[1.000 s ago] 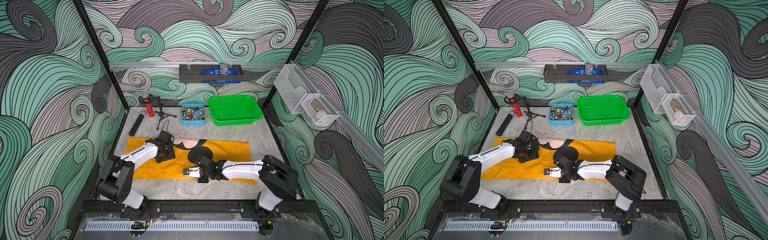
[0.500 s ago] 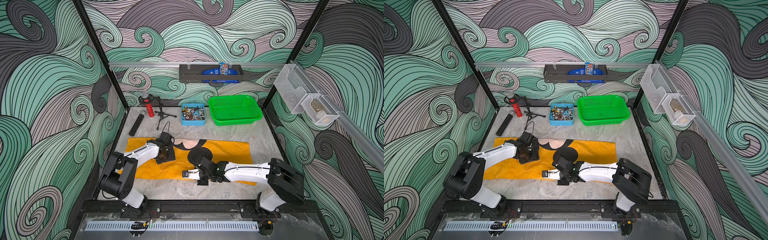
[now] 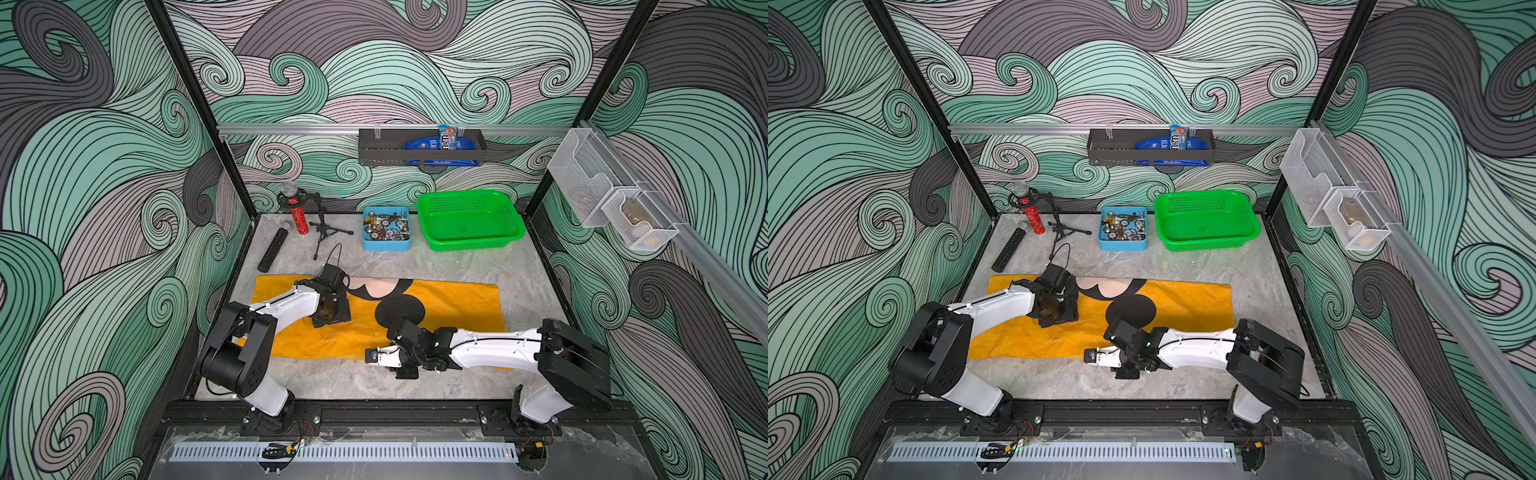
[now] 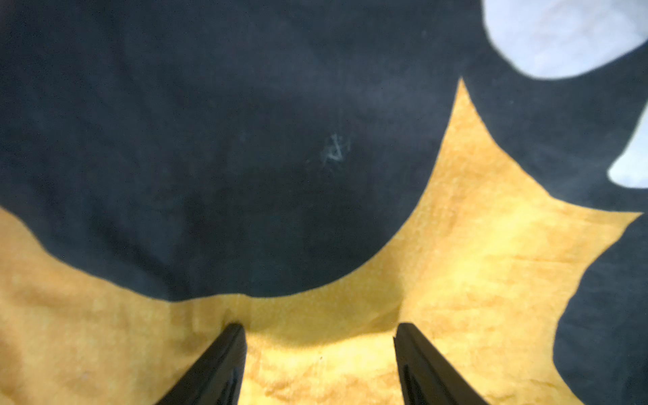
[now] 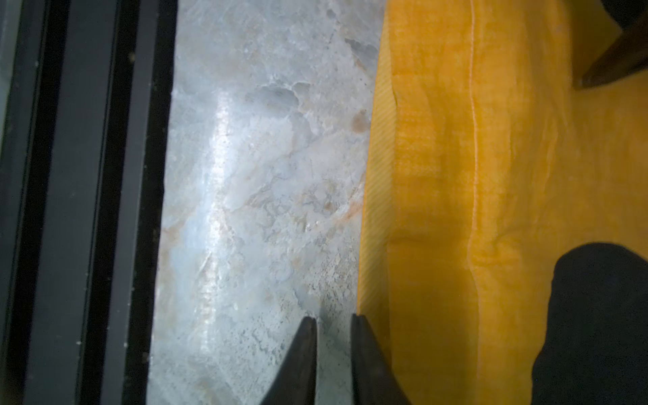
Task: Roll up the pillowcase
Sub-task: Fold the pillowcase at the center of the board.
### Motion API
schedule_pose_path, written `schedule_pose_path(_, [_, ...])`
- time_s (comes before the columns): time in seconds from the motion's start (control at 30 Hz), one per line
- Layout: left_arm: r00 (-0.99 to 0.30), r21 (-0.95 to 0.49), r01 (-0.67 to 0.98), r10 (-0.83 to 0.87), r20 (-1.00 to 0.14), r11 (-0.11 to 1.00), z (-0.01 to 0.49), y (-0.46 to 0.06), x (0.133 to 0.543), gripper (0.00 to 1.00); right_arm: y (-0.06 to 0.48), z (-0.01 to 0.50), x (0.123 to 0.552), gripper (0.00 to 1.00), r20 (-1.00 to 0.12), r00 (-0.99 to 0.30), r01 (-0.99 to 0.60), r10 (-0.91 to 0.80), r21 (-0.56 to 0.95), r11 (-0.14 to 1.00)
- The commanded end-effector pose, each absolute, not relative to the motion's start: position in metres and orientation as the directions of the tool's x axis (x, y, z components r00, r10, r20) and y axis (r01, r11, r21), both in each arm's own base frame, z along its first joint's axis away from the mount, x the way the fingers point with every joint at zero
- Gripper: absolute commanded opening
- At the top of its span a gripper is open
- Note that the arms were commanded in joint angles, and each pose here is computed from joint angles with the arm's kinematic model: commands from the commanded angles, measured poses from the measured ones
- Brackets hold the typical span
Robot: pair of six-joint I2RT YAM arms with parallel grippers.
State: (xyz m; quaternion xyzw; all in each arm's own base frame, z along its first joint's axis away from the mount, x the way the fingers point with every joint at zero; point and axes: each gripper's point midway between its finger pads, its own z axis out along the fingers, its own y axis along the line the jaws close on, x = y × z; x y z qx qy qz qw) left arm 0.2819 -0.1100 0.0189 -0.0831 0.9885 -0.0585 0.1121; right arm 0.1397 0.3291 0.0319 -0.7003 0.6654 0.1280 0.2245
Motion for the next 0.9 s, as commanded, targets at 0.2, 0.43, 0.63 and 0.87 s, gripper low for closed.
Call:
schedule_pose_path(0.2, [-0.968, -0.104, -0.137, -0.156, -0.198, 0.985, 0.019, -0.105, 0.277, 0.71, 0.32, 0.036, 0.166, 0.37, -0.464, 0.085, -0.966, -0.882, -0.255, 0.04])
schedule_pose_path(0.43, [-0.97, -0.104, -0.124, -0.143, -0.195, 0.987, 0.019, -0.106, 0.276, 0.7, 0.323, 0.025, 0.183, 0.38, -0.434, 0.054, -0.958, -0.899, -0.275, 0.076])
schedule_pose_path(0.63, [-0.971, -0.101, -0.125, -0.143, -0.19, 0.987, 0.016, -0.105, 0.274, 0.71, 0.324, 0.019, 0.188, 0.23, -0.422, 0.047, -0.954, -0.905, -0.287, 0.084])
schedule_pose_path(0.87, [-0.973, -0.098, -0.12, -0.137, -0.188, 0.988, 0.015, -0.104, 0.273, 0.71, 0.327, 0.028, 0.182, 0.01, -0.461, 0.044, -0.962, -0.886, -0.259, 0.087])
